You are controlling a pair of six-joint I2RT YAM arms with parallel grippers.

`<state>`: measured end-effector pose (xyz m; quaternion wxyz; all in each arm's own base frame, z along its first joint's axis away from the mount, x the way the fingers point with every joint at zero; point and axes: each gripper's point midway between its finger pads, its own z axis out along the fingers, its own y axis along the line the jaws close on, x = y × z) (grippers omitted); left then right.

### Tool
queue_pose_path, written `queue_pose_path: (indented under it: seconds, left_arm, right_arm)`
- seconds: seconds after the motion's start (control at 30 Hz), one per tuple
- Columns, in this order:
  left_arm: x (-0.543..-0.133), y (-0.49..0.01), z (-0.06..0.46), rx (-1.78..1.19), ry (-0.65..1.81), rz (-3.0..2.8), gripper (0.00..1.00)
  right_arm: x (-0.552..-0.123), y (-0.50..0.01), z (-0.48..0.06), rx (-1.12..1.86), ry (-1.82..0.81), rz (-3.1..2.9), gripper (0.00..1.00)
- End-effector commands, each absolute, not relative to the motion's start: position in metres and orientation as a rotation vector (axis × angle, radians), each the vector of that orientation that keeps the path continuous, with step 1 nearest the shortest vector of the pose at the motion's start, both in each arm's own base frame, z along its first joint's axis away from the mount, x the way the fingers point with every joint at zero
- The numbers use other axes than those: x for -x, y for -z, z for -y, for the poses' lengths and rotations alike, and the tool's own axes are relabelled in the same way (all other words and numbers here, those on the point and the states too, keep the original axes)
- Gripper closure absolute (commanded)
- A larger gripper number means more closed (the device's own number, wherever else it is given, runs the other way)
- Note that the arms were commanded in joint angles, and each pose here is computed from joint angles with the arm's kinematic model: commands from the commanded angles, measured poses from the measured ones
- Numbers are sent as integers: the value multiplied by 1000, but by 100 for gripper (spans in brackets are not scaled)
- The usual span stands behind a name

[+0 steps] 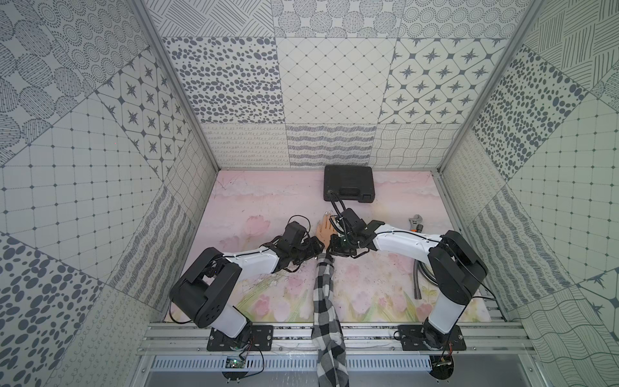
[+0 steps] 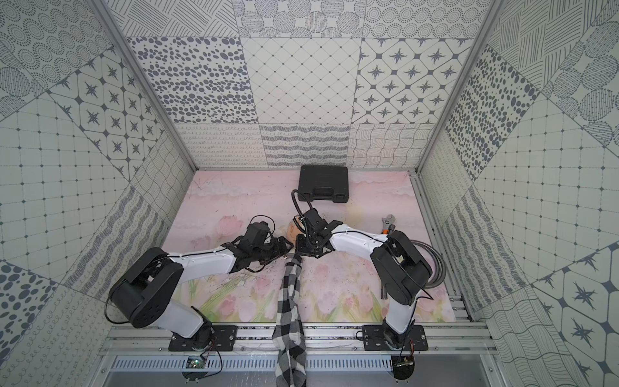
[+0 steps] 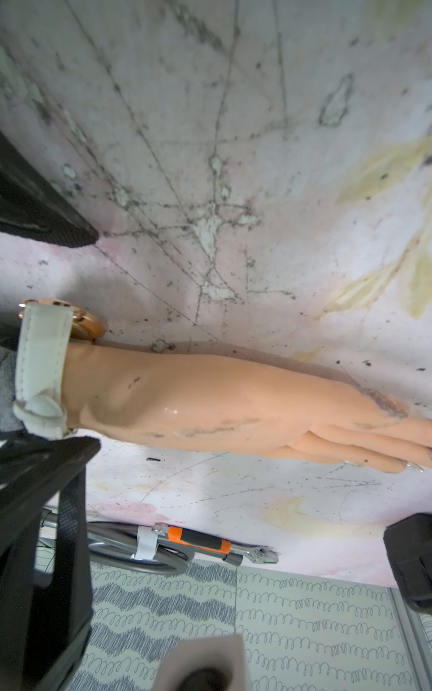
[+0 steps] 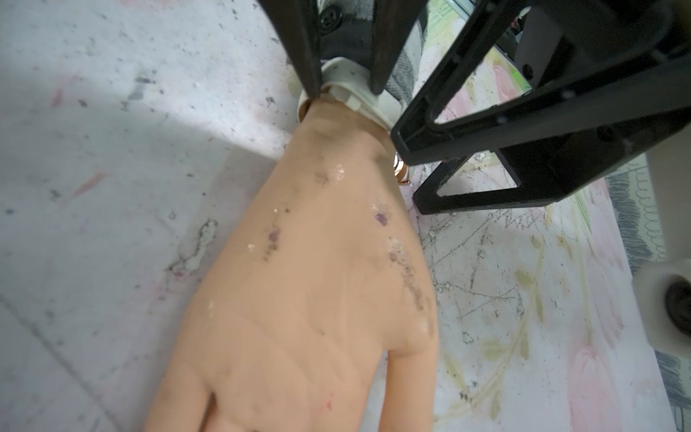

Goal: Take off the watch
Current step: Untie the watch from the hand.

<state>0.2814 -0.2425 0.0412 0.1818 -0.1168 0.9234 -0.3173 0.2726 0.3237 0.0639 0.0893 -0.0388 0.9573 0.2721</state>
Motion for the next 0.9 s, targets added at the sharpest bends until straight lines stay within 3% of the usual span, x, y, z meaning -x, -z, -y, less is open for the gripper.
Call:
queue_pose_path:
  seconds: [0.0, 0.4, 0.43, 0.5, 0.57, 0.87]
  left_arm:
    - [-231, -2, 200, 391, 593, -2874, 18]
    - [-226, -13, 191, 299, 521, -2887, 18]
    - [-225, -11, 191, 301, 517, -2894, 17]
    - [-223, -7, 190, 311, 519, -2903, 18]
    - [-221, -4, 189, 321, 523, -2904, 18]
    - [-224, -5, 194, 342, 560, -2886, 18]
  right_arm:
    - [-277, -65, -324, 95, -827, -2830, 83]
    - [-278, -69, -318, 42, -889, -2809, 94]
    - [-279, -70, -318, 39, -893, -2803, 91]
    - [-279, -74, -316, 37, -889, -2794, 67]
    - [-278, -78, -316, 40, -889, -2785, 50]
    - [-276, -80, -325, 84, -851, -2803, 46]
